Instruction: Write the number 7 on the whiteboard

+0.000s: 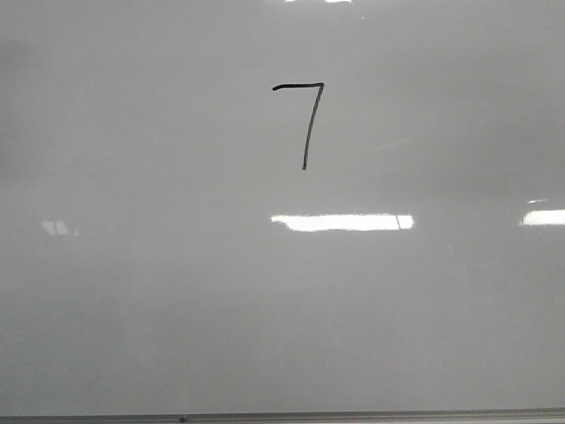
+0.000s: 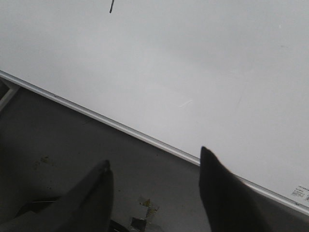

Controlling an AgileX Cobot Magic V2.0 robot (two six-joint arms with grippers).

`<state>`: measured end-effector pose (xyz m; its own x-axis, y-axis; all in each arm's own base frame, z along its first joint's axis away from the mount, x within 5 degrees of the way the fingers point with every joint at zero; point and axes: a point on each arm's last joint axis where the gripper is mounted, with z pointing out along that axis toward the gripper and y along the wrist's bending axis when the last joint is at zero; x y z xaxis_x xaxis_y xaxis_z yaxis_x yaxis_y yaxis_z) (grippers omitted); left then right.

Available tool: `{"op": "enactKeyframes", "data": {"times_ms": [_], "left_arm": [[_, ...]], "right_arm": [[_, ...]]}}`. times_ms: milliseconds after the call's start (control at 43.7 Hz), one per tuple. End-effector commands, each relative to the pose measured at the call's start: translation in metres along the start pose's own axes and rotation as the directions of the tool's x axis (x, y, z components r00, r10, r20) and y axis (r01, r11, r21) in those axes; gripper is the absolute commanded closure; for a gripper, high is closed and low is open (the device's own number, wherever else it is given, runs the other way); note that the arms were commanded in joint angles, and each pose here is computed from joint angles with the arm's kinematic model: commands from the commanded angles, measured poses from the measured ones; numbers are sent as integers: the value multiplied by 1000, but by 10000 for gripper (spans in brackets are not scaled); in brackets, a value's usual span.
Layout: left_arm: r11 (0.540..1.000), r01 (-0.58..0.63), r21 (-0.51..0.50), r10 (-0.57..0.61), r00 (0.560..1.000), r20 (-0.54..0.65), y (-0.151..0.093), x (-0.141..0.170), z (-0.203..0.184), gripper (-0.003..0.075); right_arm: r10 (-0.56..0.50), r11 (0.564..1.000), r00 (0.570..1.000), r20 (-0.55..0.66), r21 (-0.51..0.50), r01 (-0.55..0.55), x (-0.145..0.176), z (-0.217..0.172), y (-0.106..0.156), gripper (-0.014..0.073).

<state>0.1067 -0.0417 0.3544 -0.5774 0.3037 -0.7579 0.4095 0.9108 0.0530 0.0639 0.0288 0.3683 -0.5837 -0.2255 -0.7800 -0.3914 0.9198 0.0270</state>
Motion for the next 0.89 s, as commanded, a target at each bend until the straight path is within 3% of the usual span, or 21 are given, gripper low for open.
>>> {"op": "enactKeyframes", "data": {"times_ms": [0, 160, 344, 412, 550, 687, 756, 870], "left_arm": [[998, 53, -19, -50, 990, 129, 1, 2, -24, 363], [995, 100, -14, -92, 955, 281, 0, 17, -43, 366], [995, 100, -12, -91, 946, 311, 0, 18, -46, 381], [995, 100, -11, -92, 946, 311, 0, 18, -46, 424], [995, 100, -11, -92, 944, 316, 0, 17, -46, 572], [995, 100, -10, -91, 941, 327, 0, 16, -47, 694], [995, 100, -10, -91, 937, 337, 0, 16, -47, 742], [995, 101, -8, -92, 934, 345, 0, 15, -47, 741]], "right_arm": [[2, 1000, 996, 94, 11, -3, -8, -7, -1, 173], [0, 1000, 995, 100, 11, -1, -8, -8, -1, 173], [-18, 1000, 995, 102, 13, 17, -9, -8, -1, 198], [-18, 1000, 995, 102, 13, 17, -9, -8, -1, 265], [-18, 1000, 995, 102, 13, 17, -9, -8, -1, 480], [-18, 1000, 995, 102, 13, 17, -9, -8, -1, 620], [-18, 1000, 995, 102, 13, 17, -9, -8, -1, 664], [-18, 1000, 993, 117, 12, 17, -10, -8, -1, 662]]}}
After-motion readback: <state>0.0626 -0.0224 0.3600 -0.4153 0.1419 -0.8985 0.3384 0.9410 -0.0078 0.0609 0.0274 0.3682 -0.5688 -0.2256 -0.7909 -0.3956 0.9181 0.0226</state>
